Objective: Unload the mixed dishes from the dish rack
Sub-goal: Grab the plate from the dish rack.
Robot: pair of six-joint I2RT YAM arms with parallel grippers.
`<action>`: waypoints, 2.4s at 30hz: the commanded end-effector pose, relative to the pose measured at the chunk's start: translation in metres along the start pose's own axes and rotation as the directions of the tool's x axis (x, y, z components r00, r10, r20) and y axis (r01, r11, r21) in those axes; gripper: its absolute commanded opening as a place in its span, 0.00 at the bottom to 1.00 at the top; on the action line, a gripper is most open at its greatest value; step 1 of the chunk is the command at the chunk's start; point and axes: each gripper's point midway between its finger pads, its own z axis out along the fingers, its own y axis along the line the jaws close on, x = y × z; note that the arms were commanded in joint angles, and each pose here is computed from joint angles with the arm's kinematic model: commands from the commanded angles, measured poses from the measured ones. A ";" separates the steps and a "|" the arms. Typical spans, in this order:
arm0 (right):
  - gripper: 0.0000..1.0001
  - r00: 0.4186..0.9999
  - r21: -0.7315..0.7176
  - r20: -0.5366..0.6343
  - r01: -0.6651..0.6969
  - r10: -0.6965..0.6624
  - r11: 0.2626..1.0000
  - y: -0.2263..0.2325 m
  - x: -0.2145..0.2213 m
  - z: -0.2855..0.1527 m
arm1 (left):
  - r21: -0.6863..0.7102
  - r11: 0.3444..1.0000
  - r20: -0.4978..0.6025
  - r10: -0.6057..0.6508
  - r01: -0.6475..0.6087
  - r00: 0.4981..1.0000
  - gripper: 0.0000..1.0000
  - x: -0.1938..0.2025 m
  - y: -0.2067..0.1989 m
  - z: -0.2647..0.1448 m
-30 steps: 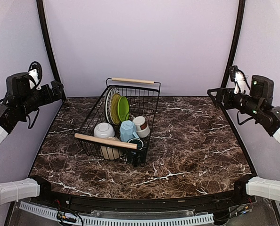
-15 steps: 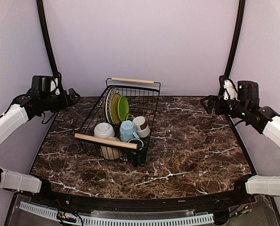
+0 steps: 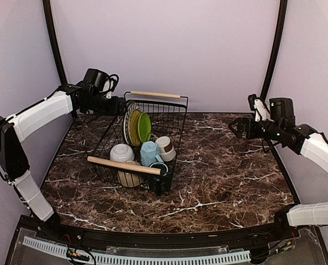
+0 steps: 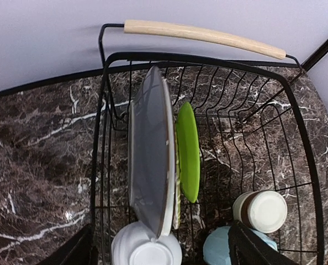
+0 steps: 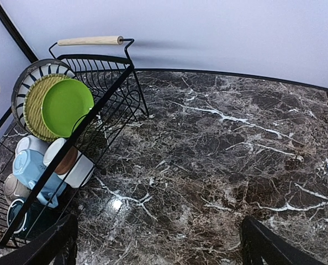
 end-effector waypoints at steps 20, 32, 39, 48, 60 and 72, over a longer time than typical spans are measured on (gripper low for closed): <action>0.99 1.000 -0.050 0.006 0.019 -0.018 0.999 0.008 0.001 0.006 | -0.221 0.967 0.011 0.134 -0.128 0.991 0.39 -0.028 0.001 0.039; 0.99 1.000 -0.057 0.009 0.016 -0.015 0.998 0.009 0.002 0.005 | -0.270 0.949 -0.022 0.163 -0.163 0.986 0.31 -0.029 0.008 0.050; 0.99 1.000 -0.060 0.012 0.011 -0.011 0.998 0.009 0.002 0.005 | -0.316 0.926 -0.056 0.201 -0.208 0.978 0.25 -0.026 0.012 0.056; 0.99 1.000 -0.065 0.013 0.006 -0.005 0.998 0.010 0.003 0.006 | -0.410 0.862 -0.125 0.269 -0.297 0.955 0.25 -0.022 0.020 0.061; 0.99 1.000 -0.072 0.012 0.004 -0.004 0.997 0.011 0.003 0.009 | -0.428 0.838 -0.178 0.289 -0.339 0.941 0.25 -0.015 0.024 0.080; 0.99 1.000 -0.071 0.013 0.003 -0.002 0.997 0.011 0.002 0.009 | -0.456 0.812 -0.187 0.314 -0.365 0.931 0.19 -0.022 0.020 0.080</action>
